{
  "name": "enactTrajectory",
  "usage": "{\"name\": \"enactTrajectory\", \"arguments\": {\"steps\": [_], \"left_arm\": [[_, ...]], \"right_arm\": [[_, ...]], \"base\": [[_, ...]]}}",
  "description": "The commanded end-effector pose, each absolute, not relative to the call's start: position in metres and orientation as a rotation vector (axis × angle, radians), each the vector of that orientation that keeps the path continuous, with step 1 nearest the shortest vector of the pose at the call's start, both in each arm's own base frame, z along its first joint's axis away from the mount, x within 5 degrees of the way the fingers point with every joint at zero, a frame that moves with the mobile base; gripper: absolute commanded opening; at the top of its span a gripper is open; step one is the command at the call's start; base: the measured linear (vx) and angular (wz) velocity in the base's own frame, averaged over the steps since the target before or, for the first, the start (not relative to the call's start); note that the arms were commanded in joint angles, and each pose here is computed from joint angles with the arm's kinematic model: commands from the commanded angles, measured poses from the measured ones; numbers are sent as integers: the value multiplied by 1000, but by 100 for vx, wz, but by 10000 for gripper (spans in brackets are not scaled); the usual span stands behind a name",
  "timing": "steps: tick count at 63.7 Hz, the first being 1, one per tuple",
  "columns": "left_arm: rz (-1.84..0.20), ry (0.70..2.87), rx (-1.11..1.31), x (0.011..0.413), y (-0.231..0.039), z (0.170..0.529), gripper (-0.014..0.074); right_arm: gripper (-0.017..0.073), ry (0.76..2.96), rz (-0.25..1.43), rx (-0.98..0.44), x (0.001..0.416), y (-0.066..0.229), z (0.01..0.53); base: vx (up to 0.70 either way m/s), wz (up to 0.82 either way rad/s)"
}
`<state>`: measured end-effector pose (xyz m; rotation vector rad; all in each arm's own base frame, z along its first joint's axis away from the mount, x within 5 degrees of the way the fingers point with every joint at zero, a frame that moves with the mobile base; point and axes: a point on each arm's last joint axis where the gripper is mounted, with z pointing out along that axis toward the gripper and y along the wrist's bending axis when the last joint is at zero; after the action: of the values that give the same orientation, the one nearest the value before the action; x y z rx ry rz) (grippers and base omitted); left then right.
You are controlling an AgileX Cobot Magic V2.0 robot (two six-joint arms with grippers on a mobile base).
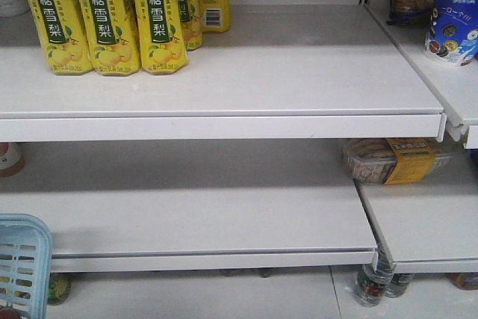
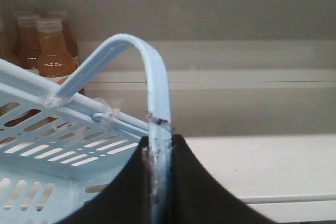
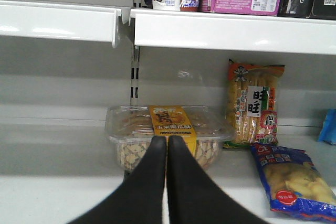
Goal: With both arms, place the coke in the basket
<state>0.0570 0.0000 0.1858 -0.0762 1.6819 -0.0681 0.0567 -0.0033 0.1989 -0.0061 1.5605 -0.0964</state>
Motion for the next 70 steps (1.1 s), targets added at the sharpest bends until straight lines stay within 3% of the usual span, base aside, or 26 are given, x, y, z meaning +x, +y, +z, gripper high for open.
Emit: {"name": "enactTrajectory", "arguments": {"steps": [1,70], "left_arm": [[-46,1500,-40,56,0,203,-6],[-46,1500,-40,56,0,203,-6]], "right_arm": [[-9,1491,-108,-8,56,-3,202],[-9,1488,-109,-9,56,-3,202]], "base": [[0,0],[0,0]]}}
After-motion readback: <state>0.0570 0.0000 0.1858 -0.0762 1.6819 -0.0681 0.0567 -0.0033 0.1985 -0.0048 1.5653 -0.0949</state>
